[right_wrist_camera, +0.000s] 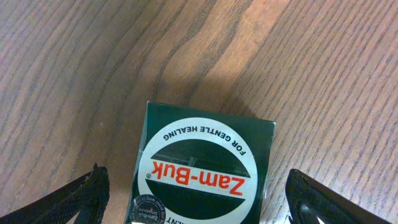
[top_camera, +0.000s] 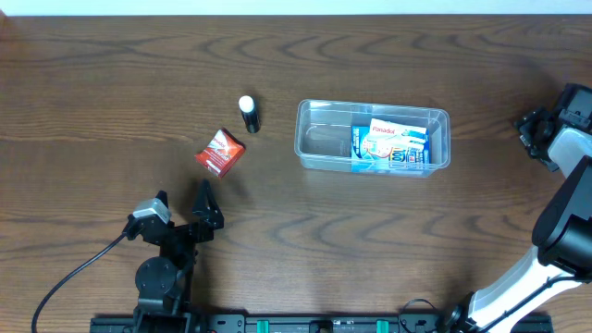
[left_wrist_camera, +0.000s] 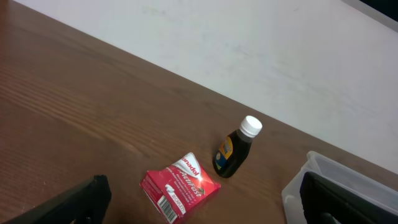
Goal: Pack container
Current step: 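Lower the right gripper and close it on the green Zam-Buk tin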
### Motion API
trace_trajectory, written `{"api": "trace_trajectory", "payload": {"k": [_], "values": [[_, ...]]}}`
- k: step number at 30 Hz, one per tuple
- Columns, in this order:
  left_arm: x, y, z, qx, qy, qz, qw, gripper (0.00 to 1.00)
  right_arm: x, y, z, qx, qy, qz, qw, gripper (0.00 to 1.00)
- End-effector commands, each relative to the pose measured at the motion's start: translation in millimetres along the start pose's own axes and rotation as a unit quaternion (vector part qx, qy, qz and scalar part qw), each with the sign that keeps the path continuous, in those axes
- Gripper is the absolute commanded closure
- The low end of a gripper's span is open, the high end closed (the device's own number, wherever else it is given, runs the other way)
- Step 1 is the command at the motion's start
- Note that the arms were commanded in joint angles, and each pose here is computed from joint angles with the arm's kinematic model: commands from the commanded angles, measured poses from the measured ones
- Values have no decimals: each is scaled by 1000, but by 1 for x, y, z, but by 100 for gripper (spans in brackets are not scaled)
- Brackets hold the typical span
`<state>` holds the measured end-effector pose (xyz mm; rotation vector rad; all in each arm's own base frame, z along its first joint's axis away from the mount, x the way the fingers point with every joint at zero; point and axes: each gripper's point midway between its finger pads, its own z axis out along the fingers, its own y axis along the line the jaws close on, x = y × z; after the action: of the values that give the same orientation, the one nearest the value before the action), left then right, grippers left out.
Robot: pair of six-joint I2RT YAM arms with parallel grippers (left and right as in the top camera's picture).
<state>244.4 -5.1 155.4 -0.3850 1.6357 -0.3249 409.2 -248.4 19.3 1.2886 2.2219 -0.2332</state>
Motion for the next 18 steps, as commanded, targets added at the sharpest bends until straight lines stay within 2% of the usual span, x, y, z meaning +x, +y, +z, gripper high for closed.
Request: {"api": "trace_trajectory", "payload": {"k": [1,18], "values": [[13,13,1,-25,15,11,1000,2,4,-10,5,18,5,0,1000,12],[13,13,1,-25,15,11,1000,2,19,-19,17,39,25,-7,999,21]]}}
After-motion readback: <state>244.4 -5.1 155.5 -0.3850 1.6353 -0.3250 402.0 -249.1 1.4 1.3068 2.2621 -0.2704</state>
